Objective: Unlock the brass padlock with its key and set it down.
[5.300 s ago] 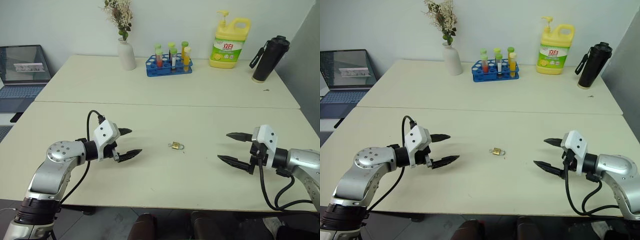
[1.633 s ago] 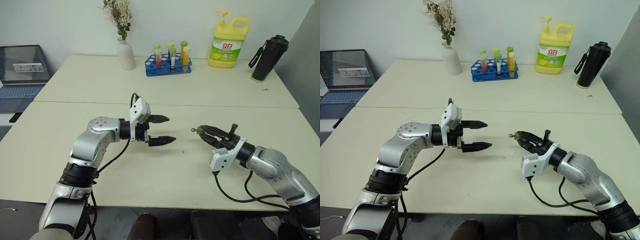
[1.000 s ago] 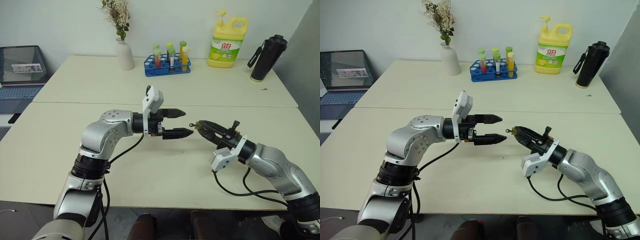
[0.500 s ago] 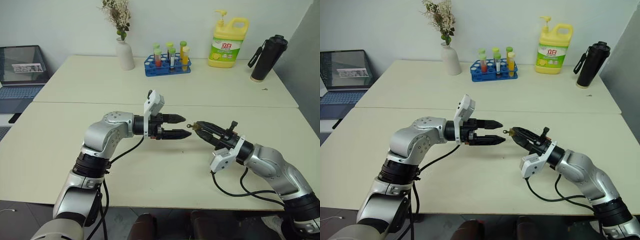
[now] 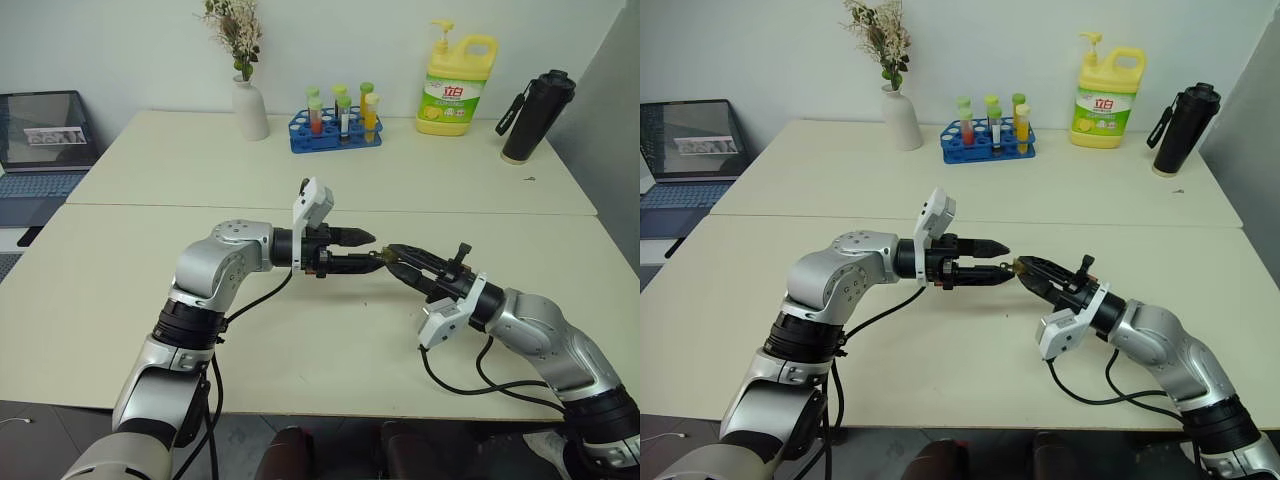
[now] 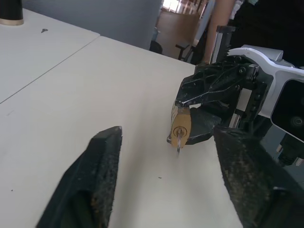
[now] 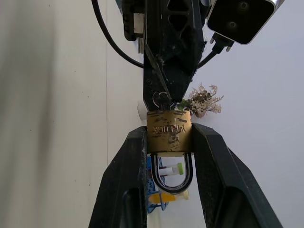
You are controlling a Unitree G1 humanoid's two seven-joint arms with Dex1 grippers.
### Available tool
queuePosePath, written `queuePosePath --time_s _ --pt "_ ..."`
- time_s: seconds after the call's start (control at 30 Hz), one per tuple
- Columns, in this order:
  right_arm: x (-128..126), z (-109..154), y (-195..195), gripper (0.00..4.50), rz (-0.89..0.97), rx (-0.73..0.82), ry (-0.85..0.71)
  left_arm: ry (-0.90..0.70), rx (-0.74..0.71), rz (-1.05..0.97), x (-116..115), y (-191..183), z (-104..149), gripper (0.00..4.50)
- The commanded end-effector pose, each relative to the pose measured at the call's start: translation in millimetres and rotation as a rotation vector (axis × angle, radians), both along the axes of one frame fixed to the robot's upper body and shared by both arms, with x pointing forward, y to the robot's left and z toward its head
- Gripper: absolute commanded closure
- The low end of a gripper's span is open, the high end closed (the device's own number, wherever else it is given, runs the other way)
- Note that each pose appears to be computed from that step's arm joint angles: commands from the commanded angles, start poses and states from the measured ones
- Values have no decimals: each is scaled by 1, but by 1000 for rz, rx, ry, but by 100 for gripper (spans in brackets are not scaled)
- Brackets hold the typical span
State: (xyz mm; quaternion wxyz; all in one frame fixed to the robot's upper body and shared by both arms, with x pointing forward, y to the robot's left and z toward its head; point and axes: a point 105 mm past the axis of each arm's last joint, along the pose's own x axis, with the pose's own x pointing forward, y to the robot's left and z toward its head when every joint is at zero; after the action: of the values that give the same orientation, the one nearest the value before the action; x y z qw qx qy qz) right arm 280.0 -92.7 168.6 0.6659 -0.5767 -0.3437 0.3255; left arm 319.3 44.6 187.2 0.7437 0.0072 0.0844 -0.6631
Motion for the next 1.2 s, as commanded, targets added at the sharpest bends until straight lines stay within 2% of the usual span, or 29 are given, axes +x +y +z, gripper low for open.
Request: queuePosePath --time_s 0.03,0.23,0.87,0.93,1.1,1.2 --pt "-6 17 4 357 32 25 -60 -26 -21 -44 -6 -5 11 261" --pt "-6 19 5 357 34 30 -62 -28 -3 -66 -8 -5 7 434" --pt "-5 22 4 357 41 57 -52 -49 -44 -72 -7 -2 15 434" --pt "-5 22 5 357 43 57 -50 -52 -30 -70 -7 -2 14 362" --pt "-4 21 4 357 42 59 -45 -100 -11 -62 -5 0 12 221" --pt "-5 20 5 357 42 60 -35 -45 -45 -64 -5 1 17 217"
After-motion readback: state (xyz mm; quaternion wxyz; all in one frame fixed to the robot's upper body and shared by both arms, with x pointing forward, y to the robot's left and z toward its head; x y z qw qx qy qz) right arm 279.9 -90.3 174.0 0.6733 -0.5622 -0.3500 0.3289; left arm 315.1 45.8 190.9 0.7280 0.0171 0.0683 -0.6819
